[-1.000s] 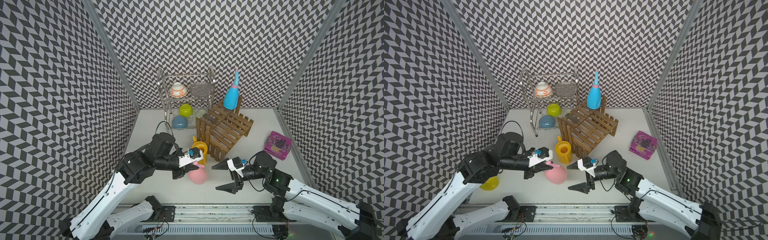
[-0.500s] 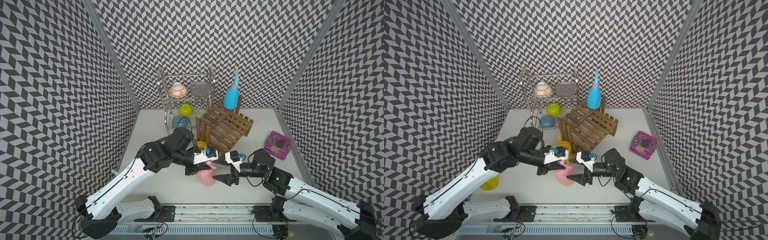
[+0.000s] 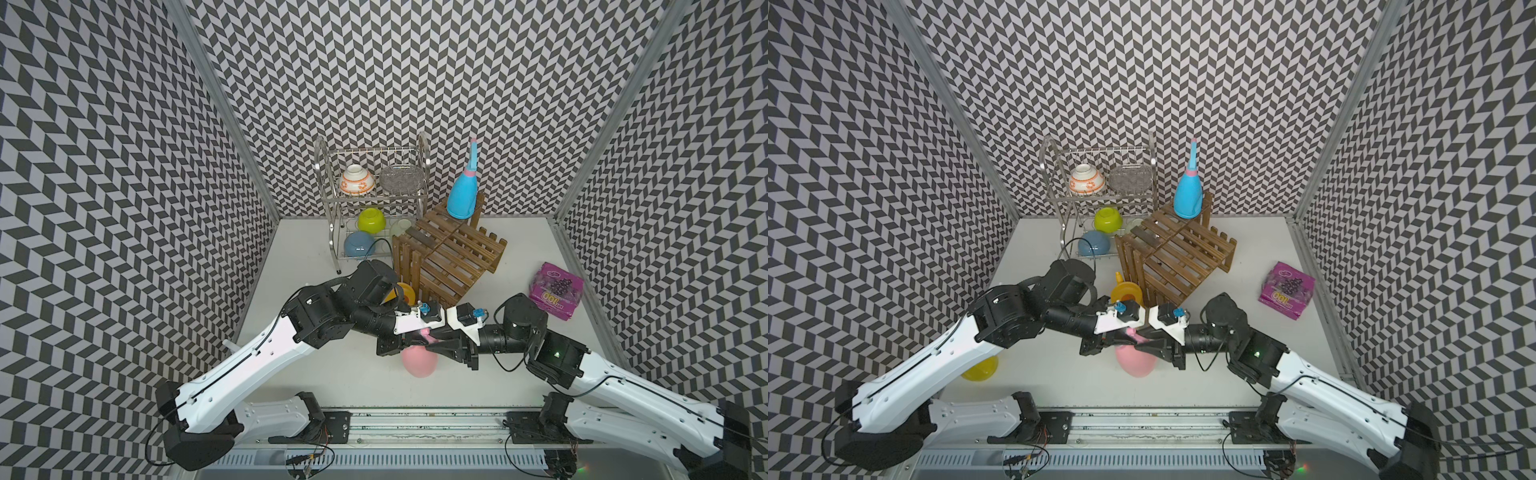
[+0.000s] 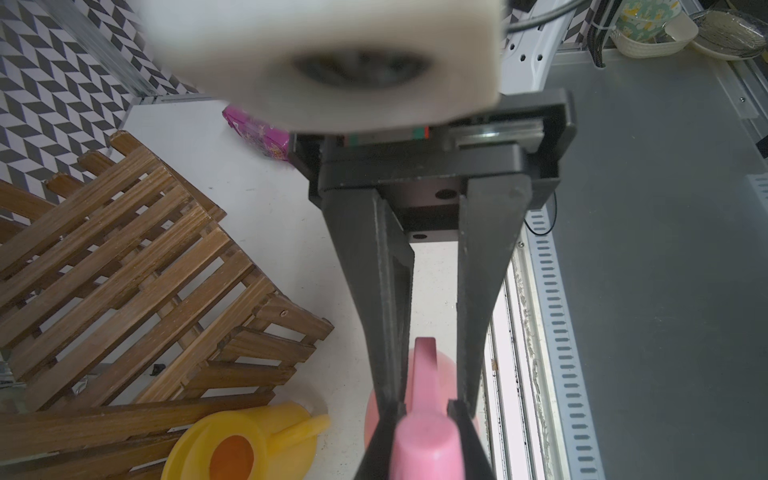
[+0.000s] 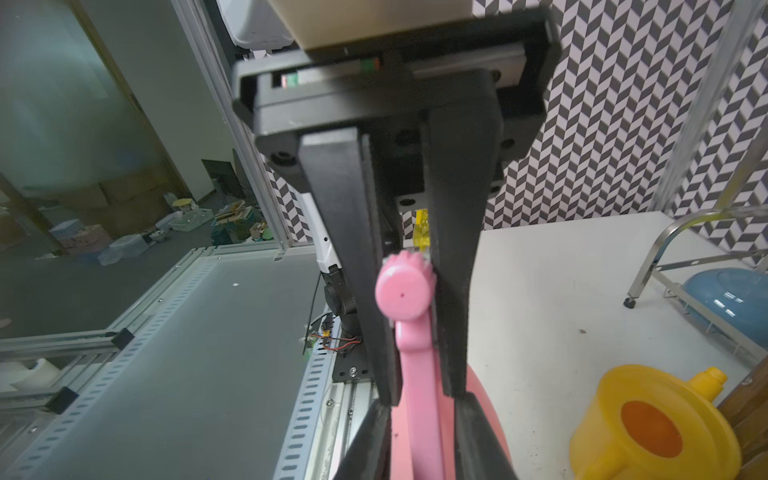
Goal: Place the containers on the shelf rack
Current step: 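Pick up a container from the center of the board, then place the container on the shelf, then pick up a container from the center of the board.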
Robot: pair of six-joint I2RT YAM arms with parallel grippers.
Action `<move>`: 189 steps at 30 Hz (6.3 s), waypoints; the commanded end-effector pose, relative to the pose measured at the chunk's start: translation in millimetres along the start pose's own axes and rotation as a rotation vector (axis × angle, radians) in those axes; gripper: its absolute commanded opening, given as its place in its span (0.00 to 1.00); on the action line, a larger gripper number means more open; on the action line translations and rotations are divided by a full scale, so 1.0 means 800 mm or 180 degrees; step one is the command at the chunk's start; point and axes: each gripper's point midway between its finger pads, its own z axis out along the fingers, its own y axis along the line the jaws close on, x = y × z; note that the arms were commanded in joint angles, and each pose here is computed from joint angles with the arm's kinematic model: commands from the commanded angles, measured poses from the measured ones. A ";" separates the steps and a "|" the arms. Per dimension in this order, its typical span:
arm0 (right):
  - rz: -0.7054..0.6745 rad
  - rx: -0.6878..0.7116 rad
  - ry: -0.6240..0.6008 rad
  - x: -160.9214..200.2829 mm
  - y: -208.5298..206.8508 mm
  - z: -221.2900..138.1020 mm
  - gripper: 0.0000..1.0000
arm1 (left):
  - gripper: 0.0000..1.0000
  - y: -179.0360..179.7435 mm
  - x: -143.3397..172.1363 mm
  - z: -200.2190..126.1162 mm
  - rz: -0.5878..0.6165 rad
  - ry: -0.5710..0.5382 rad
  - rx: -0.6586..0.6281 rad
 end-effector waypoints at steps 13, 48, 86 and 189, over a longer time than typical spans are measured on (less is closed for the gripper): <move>-0.0247 0.0071 -0.0246 -0.031 0.012 -0.023 0.00 | 0.49 0.004 -0.053 -0.026 -0.0081 -0.0412 -0.0214; -0.0190 0.1787 -0.1948 -0.163 -0.030 -0.175 0.00 | 0.94 0.076 0.142 -0.096 -0.3777 -0.3449 -0.1925; -0.0444 0.2322 -0.1659 -0.271 -0.245 -0.133 0.00 | 0.92 0.063 0.169 -0.082 -0.4107 -0.3215 -0.1829; 0.0544 0.1404 -0.1376 -0.044 -0.062 -0.163 0.77 | 0.79 0.216 0.236 0.024 -0.4324 0.0010 -0.2602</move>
